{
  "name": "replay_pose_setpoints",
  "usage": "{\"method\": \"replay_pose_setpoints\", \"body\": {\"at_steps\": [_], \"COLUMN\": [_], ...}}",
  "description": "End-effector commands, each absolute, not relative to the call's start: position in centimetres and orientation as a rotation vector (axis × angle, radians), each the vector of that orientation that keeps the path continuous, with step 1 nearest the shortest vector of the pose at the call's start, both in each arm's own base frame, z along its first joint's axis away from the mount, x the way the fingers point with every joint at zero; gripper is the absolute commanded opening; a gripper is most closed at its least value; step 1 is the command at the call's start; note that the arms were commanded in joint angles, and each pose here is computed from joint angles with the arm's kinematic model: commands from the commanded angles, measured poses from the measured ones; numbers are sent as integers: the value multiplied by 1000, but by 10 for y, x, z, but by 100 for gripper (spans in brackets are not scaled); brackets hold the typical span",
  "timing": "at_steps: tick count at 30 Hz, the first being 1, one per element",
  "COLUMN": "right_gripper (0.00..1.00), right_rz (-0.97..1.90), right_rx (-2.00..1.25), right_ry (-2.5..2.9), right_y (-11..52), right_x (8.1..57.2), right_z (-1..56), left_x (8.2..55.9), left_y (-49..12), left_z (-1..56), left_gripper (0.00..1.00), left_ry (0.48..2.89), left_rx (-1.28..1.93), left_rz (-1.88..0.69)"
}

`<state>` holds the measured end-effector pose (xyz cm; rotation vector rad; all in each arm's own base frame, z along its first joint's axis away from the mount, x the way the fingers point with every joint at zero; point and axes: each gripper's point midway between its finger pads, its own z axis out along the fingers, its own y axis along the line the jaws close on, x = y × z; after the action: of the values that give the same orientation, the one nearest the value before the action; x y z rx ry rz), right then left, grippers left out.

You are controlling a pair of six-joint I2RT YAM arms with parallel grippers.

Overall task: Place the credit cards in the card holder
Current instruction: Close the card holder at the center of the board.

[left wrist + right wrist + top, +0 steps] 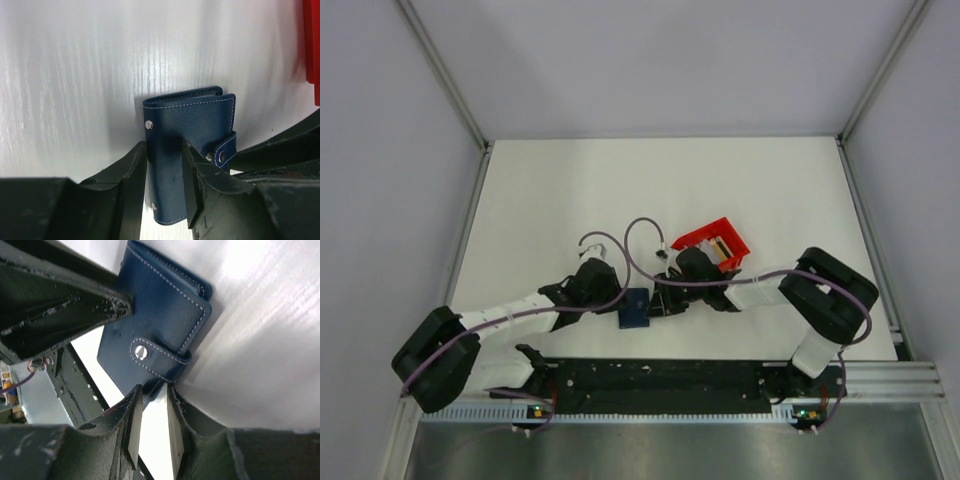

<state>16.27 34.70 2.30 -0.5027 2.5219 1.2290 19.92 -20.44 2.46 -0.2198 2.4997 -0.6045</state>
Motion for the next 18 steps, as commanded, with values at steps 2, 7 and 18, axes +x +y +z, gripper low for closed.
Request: {"method": "replay_pose_setpoints", "body": {"at_steps": [2, 7, 18], "right_gripper": [26, 19, 4], "right_rz": [1181, 1109, 1172], "right_rx": [-514, -461, -383], "right_ry": [2432, 2333, 2392], "right_y": [339, 329, 363], "right_x": [168, 182, 207], "right_z": [50, 83, 65], "left_x": [200, 196, 196], "left_y": [-195, -199, -201], "left_z": [10, 3, 4], "left_gripper": [37, 33, 32], "left_ry": [2549, 2586, 2581], "left_rx": [-111, -92, -95], "left_rz": [-487, -502, -528]}}
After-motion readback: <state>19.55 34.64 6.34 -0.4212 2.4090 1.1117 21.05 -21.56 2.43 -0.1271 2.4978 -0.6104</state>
